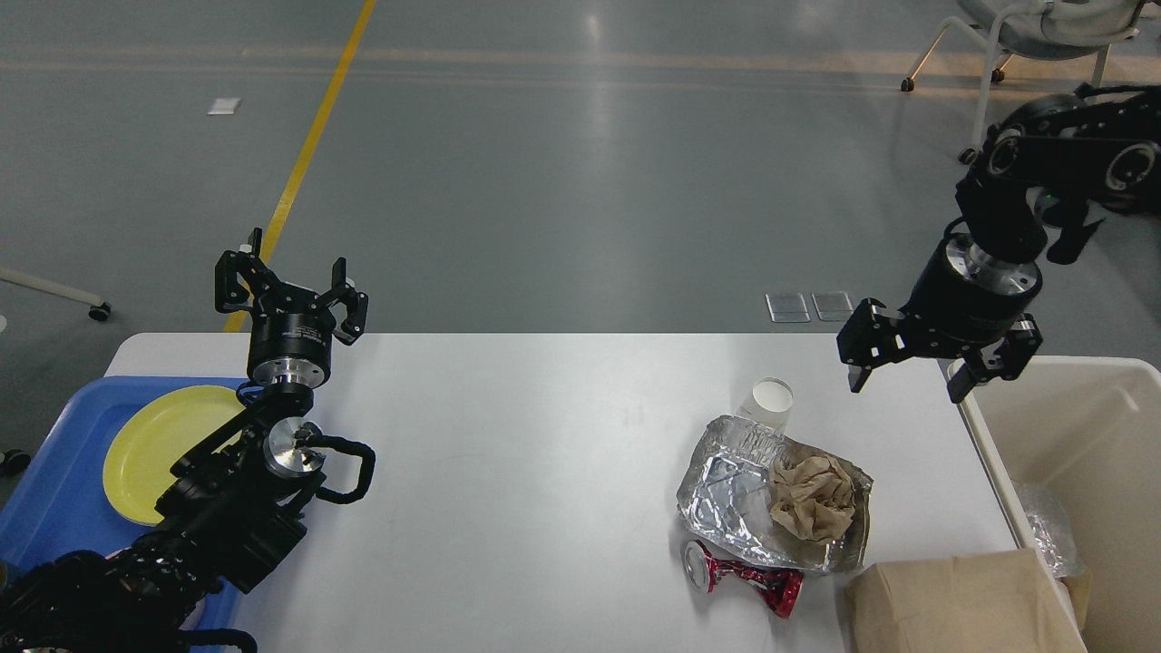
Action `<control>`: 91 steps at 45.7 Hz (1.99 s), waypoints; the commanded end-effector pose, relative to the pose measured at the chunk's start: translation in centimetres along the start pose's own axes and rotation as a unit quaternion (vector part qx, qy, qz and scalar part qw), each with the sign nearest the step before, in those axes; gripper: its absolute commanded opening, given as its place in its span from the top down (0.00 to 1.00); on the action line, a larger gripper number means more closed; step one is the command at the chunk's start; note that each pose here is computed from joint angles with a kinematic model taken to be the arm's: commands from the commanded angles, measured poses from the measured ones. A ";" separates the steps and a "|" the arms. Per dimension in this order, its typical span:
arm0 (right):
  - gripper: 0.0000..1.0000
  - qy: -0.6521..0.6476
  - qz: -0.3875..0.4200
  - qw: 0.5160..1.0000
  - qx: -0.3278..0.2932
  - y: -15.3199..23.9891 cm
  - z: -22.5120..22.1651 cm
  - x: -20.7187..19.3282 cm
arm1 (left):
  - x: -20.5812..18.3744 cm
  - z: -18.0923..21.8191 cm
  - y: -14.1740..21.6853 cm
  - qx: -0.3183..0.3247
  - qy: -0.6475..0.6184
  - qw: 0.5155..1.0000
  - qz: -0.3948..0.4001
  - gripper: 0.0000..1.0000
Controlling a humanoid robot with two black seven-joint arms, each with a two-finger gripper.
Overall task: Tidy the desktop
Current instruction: 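Lower the right gripper toward the brown paper bag beside the bin, then grasp the brown paper bag with the right gripper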
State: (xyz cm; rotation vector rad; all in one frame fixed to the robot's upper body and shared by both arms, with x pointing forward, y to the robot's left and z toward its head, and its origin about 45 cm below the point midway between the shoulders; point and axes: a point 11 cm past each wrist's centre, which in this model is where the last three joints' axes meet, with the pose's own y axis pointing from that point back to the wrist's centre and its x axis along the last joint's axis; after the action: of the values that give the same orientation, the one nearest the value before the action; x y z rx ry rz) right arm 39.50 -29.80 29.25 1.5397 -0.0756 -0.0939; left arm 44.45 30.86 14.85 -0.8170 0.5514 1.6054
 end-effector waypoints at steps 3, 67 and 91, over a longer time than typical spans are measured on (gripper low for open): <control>0.00 -0.044 -0.019 0.999 -0.005 -1.1 3.8 -1.1 | 0.0 0.0 0.0 0.000 0.000 1.000 0.000 0.00; 0.00 -0.389 -0.109 0.910 0.093 -14.1 11.2 -8.1 | 0.0 0.0 0.0 0.000 0.000 1.000 0.000 0.00; 0.00 -0.375 -0.104 0.919 0.064 -17.0 11.0 -7.9 | 0.0 0.0 0.0 0.000 0.000 1.000 0.000 0.00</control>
State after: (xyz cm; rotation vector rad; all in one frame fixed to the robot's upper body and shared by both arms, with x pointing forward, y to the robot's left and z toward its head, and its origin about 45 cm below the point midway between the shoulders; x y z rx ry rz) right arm 30.26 -40.91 13.29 1.5583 -0.5486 -0.8657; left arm 44.45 30.87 14.85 -0.8171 0.5514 1.6054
